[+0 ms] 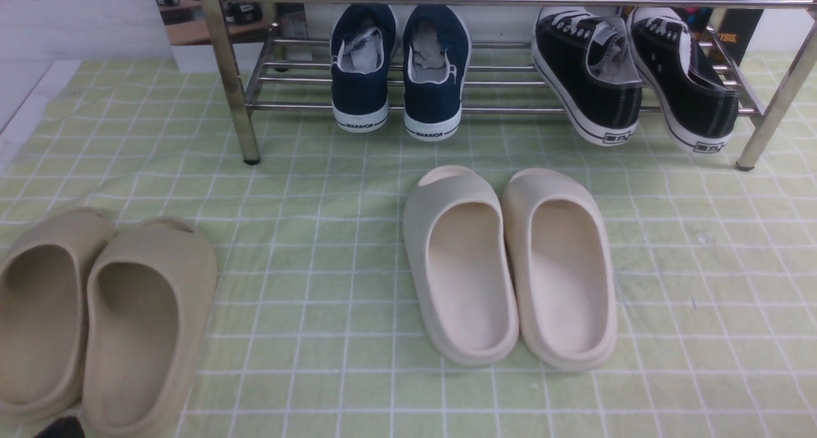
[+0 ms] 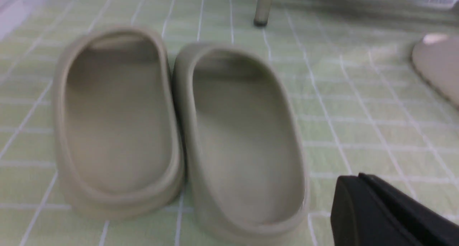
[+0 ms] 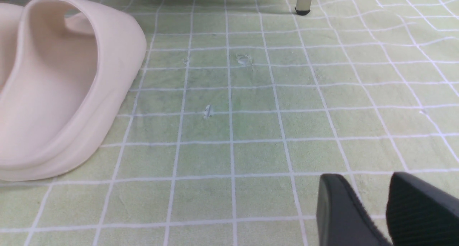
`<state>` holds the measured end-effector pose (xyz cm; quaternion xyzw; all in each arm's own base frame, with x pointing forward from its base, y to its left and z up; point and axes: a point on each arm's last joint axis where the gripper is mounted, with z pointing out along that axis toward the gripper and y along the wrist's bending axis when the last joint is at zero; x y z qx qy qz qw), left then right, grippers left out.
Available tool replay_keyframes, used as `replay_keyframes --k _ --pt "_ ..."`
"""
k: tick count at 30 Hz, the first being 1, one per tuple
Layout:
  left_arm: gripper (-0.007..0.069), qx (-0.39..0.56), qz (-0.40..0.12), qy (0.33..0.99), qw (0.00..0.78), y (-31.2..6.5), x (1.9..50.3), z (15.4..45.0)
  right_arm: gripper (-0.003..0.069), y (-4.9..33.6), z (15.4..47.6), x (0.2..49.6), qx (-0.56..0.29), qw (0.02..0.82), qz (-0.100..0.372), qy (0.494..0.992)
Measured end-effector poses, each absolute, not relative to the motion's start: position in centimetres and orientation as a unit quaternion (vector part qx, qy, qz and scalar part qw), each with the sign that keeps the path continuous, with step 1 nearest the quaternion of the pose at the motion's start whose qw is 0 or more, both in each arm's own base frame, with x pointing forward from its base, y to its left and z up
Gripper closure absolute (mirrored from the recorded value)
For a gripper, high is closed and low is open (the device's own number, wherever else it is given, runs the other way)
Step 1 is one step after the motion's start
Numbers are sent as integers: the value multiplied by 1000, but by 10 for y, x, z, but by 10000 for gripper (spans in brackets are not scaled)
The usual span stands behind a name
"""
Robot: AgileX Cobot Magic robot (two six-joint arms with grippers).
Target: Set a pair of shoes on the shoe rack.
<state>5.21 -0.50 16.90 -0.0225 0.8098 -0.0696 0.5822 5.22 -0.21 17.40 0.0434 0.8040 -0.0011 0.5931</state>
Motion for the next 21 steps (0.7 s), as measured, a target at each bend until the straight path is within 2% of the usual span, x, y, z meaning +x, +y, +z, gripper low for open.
replay_keyframes --k 21 --pt "620 -21 -74 814 576 -6 52 168 419 -2 174 52 43 593 -1 804"
